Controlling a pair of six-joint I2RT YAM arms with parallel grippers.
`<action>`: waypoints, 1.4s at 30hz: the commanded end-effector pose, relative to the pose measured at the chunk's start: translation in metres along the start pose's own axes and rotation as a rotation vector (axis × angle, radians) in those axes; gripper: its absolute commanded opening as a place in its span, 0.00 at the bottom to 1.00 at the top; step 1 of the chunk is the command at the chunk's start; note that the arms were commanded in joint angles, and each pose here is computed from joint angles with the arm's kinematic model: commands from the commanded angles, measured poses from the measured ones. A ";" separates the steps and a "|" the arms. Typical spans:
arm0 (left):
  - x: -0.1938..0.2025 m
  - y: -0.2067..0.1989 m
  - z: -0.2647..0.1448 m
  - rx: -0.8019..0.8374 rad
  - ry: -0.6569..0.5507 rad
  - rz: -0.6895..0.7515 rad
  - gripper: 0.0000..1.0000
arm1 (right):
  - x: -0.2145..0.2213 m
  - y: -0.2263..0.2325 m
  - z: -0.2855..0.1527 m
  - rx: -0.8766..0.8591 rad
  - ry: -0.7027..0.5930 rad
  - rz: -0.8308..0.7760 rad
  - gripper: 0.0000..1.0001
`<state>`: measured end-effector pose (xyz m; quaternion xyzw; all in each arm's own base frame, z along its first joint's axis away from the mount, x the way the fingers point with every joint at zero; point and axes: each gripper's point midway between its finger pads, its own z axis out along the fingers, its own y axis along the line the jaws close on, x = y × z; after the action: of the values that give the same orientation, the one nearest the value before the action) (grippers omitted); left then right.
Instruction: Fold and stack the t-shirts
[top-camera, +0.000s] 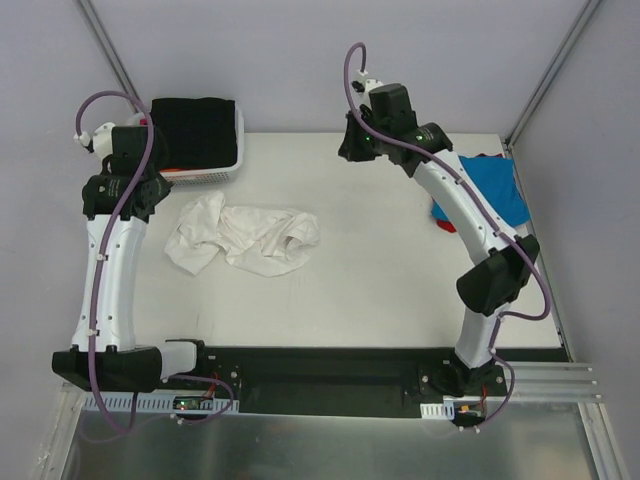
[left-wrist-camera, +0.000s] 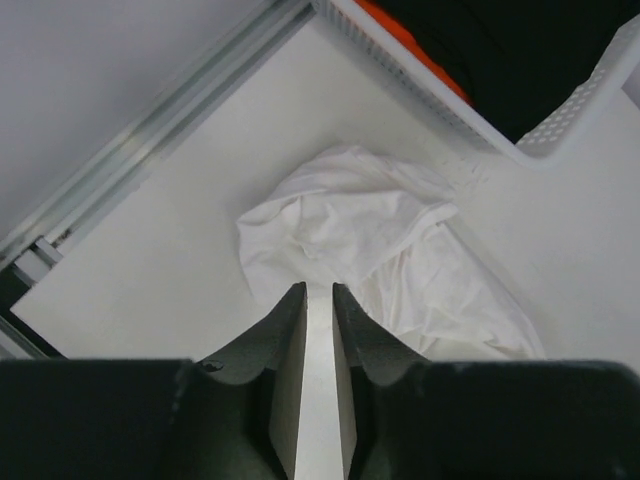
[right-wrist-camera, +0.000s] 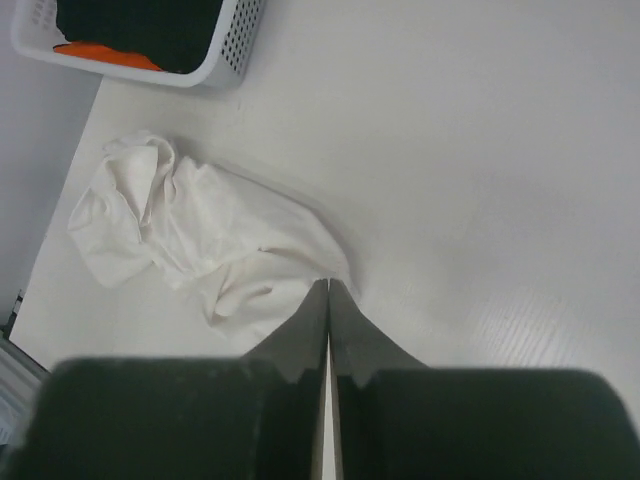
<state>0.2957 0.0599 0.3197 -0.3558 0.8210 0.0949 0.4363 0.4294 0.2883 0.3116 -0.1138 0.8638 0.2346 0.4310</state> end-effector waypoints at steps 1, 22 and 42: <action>0.038 -0.008 0.031 0.017 0.152 -0.019 0.21 | 0.041 -0.012 -0.007 -0.036 0.146 -0.014 0.02; 0.145 -0.045 0.151 0.057 0.425 0.113 0.71 | 0.178 0.029 -0.012 -0.139 0.598 0.051 0.62; 0.131 -0.071 0.180 0.090 0.414 0.129 0.00 | 0.171 0.060 -0.012 -0.188 0.608 -0.017 0.60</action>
<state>0.4121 0.0197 0.1061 -0.2951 0.9223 0.0049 0.2497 0.2932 0.3333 0.1850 -0.2171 0.9323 0.2558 0.1351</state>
